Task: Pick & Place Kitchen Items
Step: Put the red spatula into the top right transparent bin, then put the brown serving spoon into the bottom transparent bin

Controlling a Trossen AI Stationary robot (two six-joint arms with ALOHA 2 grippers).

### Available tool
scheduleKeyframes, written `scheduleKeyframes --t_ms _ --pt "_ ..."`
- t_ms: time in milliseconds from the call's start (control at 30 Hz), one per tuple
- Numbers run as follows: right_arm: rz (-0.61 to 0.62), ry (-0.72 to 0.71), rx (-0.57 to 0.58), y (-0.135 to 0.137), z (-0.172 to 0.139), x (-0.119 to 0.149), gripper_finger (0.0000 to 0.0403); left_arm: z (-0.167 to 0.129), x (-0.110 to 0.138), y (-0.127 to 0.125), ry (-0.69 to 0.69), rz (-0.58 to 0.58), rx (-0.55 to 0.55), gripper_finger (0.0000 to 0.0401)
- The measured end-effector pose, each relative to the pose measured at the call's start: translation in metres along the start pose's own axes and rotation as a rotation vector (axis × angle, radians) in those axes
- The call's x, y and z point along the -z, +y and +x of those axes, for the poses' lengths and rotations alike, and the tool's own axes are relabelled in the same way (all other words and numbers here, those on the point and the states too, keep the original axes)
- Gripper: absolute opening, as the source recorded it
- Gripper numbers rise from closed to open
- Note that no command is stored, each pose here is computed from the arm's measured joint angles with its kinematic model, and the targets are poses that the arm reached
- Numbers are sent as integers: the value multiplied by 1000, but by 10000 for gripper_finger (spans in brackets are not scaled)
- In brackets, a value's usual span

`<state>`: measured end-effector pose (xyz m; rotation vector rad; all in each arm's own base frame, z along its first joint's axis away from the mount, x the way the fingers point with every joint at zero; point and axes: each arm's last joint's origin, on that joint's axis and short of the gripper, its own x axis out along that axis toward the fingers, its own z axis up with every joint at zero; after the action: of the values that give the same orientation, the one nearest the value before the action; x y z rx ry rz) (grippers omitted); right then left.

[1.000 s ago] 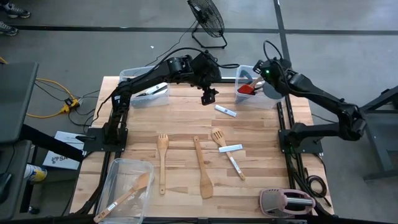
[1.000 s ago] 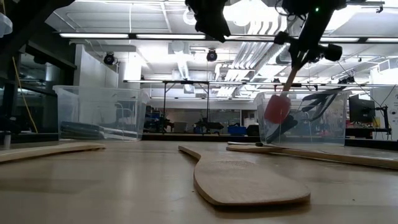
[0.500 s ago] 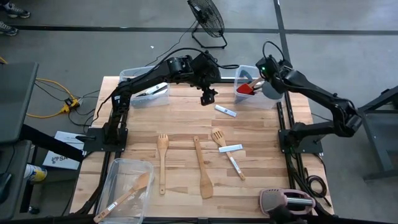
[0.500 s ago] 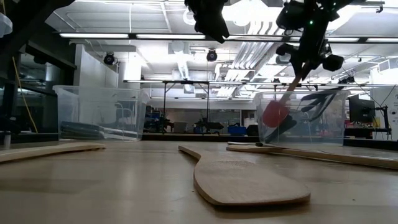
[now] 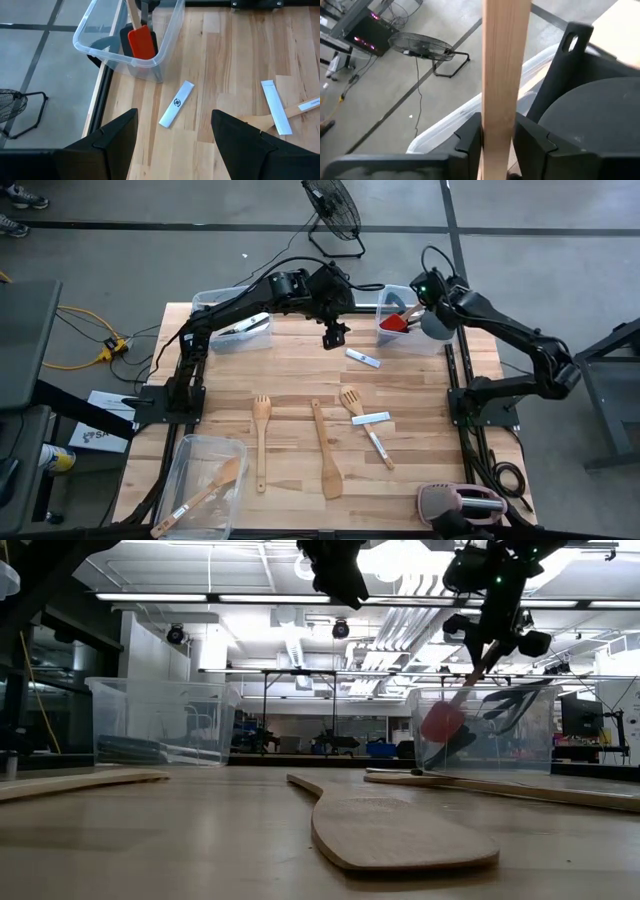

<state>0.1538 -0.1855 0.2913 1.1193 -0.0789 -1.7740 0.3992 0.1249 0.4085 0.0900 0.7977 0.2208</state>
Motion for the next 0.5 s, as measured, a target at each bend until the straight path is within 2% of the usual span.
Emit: scheduleKeyframes --t_ms 500 --pt "-110 25 -59 -3 -14 -7 207 0 2 1 24 0 -30 248"
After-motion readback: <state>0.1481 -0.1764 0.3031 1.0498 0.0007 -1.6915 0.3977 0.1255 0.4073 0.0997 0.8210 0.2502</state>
